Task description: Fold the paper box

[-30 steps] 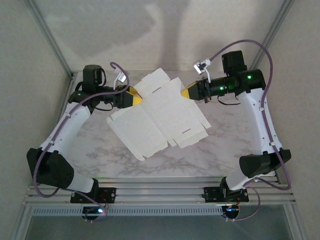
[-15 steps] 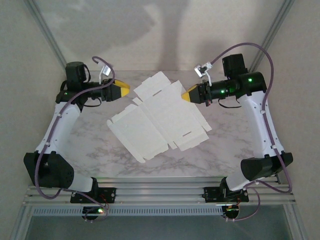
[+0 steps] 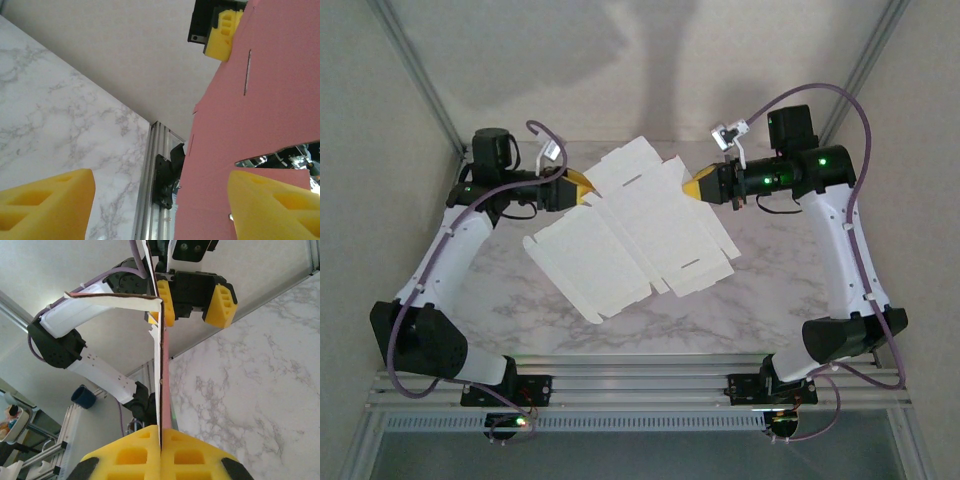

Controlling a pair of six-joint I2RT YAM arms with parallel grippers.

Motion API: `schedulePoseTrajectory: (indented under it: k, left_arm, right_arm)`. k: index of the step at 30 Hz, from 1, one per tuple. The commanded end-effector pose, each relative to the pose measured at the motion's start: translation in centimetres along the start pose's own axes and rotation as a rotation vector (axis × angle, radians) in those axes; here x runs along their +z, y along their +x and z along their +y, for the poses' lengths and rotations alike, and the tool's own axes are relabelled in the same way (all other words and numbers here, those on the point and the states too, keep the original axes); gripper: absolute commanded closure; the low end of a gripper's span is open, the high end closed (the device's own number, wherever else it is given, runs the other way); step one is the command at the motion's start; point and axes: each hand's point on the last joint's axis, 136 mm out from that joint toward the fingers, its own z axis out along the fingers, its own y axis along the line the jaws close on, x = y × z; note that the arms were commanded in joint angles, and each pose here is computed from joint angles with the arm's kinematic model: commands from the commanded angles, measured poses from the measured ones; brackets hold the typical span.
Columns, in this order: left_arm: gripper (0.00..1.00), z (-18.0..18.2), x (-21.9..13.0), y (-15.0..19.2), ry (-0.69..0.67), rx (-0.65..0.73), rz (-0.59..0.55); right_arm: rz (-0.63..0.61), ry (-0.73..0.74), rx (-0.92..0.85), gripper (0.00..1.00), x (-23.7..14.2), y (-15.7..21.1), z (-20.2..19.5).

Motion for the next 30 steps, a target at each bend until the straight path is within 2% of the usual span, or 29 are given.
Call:
schedulePoseTrajectory:
  k: [1, 13, 30]
  left_arm:
    - [0.3, -2.5, 0.1, -0.3, 0.047, 0.045, 0.011]
    - [0.36, -2.7, 1.3, 1.5, 0.083, -0.005, 0.045]
    - [0.54, -1.7, 3.0, 3.8, 0.09, -0.082, 0.088]
  right_arm:
    - [0.001, -0.006, 0.032, 1.0, 0.1, 0.2, -0.8]
    - [0.001, 0.019, 0.03, 1.0, 0.1, -0.1, -1.3]
    - [-0.008, 0.047, 0.014, 1.0, 0.0, -0.7, -1.7]
